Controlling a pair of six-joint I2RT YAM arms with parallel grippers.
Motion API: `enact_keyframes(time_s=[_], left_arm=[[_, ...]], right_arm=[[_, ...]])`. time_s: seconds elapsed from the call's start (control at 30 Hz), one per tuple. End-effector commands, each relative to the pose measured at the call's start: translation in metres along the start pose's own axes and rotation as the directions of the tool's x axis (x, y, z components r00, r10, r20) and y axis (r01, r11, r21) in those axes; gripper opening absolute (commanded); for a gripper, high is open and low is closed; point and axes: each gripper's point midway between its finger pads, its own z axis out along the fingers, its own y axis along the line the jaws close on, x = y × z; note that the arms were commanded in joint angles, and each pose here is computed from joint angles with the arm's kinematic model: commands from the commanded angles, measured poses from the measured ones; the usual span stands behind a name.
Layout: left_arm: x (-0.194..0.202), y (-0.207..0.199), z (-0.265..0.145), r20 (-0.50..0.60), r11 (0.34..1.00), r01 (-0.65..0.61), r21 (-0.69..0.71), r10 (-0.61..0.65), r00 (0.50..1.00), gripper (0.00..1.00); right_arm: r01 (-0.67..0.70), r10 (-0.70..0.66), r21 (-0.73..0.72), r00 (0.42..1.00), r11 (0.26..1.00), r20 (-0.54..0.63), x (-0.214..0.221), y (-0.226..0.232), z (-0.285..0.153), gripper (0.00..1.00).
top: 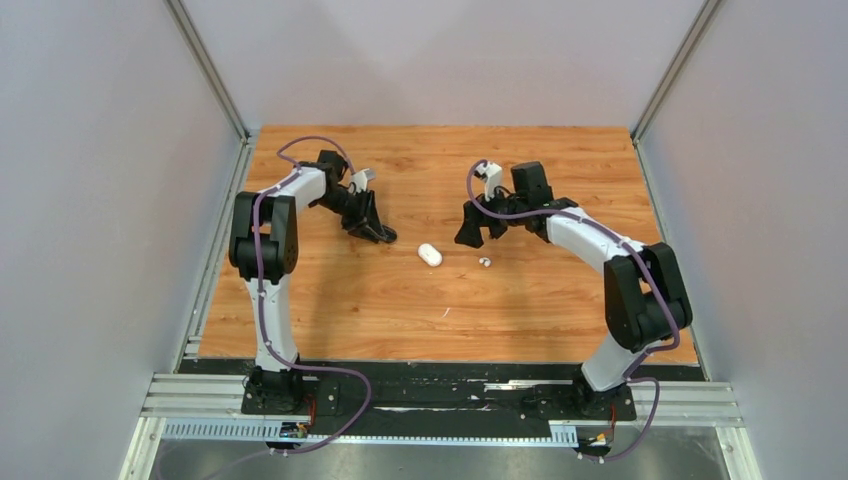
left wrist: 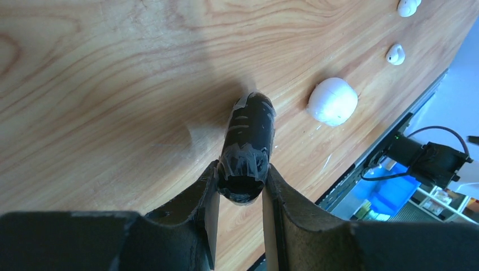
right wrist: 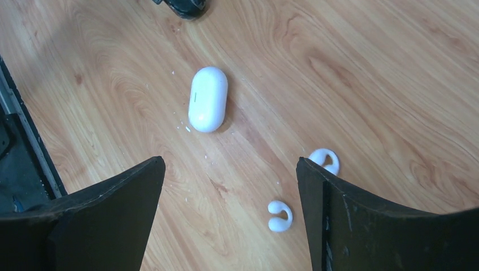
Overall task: Insert the wireless bluetooth earbuds into the charging case
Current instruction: Place the charging case at the center of the board, then pick up the charging case at the center of the board.
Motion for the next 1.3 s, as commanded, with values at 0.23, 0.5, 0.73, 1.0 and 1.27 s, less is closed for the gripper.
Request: enact_keyframes(time_s=[0.23, 0.5, 0.73, 1.0, 1.27], left_arm=[[0.000, 0.045, -0.029, 0.033, 0.975, 0.041, -0.221, -0.035, 0.999, 0.66], [-0.020, 0.013, -0.080, 0.174, 0.977, -0.069, -0.200, 0.104, 0.979, 0.69], [-0.029, -0.017, -0.112, 0.333, 0.973, -0.093, -0.209, 0.160, 0.929, 0.69], [-0.033, -0.026, -0.133, 0.415, 0.971, -0.001, -0.239, 0.103, 0.904, 0.69], [-0.031, -0.036, -0.128, 0.420, 0.986, 0.009, -0.168, 0.063, 0.906, 0.68]], right_arm=[[0.263, -0.266, -0.093, 0.964, 0.960, -0.023, -0.008, 0.021, 0.057, 0.83], [0.321, -0.331, -0.114, 0.940, 0.940, -0.078, 0.006, 0.022, 0.091, 0.80], [0.317, -0.332, -0.122, 0.934, 0.940, -0.131, 0.025, 0.024, 0.106, 0.77], [0.344, -0.342, -0.020, 0.921, 0.939, -0.185, 0.038, 0.015, 0.117, 0.65], [0.366, -0.360, -0.012, 0.907, 0.930, -0.218, 0.051, 0.010, 0.119, 0.58]])
